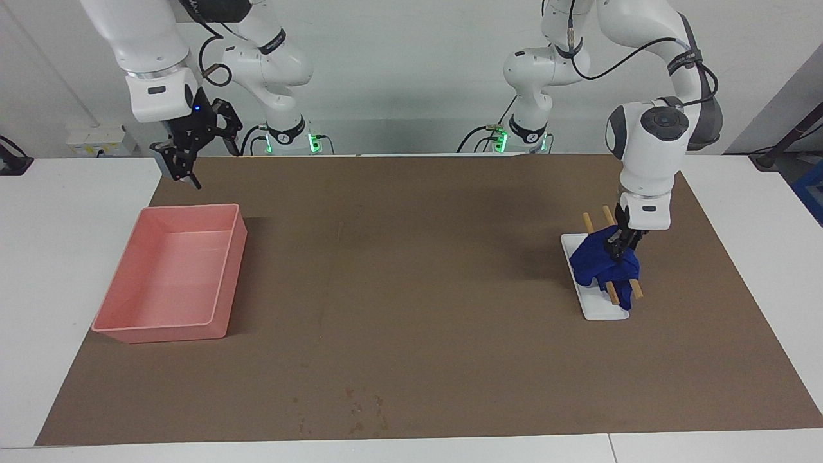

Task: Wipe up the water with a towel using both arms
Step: 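Grasp the blue towel with the left gripper while the right gripper advances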

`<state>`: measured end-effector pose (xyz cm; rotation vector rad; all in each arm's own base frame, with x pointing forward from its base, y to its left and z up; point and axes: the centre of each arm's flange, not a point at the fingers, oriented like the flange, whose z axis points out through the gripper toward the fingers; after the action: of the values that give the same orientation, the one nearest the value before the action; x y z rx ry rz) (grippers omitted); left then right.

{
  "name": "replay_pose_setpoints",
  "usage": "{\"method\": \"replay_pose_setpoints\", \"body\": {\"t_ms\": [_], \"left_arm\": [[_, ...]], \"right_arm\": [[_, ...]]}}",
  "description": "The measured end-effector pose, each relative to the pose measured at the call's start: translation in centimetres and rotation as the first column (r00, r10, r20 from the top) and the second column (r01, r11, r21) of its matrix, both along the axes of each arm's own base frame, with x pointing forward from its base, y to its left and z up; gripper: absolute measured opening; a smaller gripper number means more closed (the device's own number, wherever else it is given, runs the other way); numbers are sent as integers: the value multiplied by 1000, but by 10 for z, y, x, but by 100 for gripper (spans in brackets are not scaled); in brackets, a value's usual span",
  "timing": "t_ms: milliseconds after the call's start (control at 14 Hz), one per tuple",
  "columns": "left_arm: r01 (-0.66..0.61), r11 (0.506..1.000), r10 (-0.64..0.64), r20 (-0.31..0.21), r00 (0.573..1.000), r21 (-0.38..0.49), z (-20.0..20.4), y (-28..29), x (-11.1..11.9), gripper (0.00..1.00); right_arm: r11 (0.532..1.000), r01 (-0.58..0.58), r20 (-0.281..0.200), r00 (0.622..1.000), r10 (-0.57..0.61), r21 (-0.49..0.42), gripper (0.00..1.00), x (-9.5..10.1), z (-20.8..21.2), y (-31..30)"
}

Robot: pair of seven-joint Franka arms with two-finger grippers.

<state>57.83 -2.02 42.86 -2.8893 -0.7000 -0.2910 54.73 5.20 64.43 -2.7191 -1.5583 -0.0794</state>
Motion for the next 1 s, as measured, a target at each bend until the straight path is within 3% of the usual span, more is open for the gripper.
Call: {"method": "replay_pose_setpoints", "body": {"t_ms": [72, 143, 286, 501, 788, 1002], "left_arm": [[1, 1000, -1, 1, 1000, 0, 0, 0, 0, 43], [1, 1000, -1, 3, 1000, 2, 1, 1, 0, 36], [5, 1000, -5, 9, 1000, 3, 6, 0, -1, 14], [7, 1000, -7, 4, 1000, 5, 6, -1, -1, 14], [-9, 1000, 11, -65, 998, 20, 48, -15, 2, 13], [-79, 993, 67, -130, 989, -87, 103, -43, -2, 13]], "right_arm": [[999, -9, 0, 1000, 9, 35, 100, -1, -3, 8], [998, -11, -1, 1000, 11, 67, 100, -2, -6, 12], [996, -22, 18, 1000, 20, 90, 100, -3, -9, 13], [987, -32, 69, 997, 21, 155, 100, -6, -25, 31], [975, -79, 122, 991, 54, 210, 100, -24, -56, 85], [972, -61, 137, 990, 30, 227, 100, -36, -66, 119]]}}
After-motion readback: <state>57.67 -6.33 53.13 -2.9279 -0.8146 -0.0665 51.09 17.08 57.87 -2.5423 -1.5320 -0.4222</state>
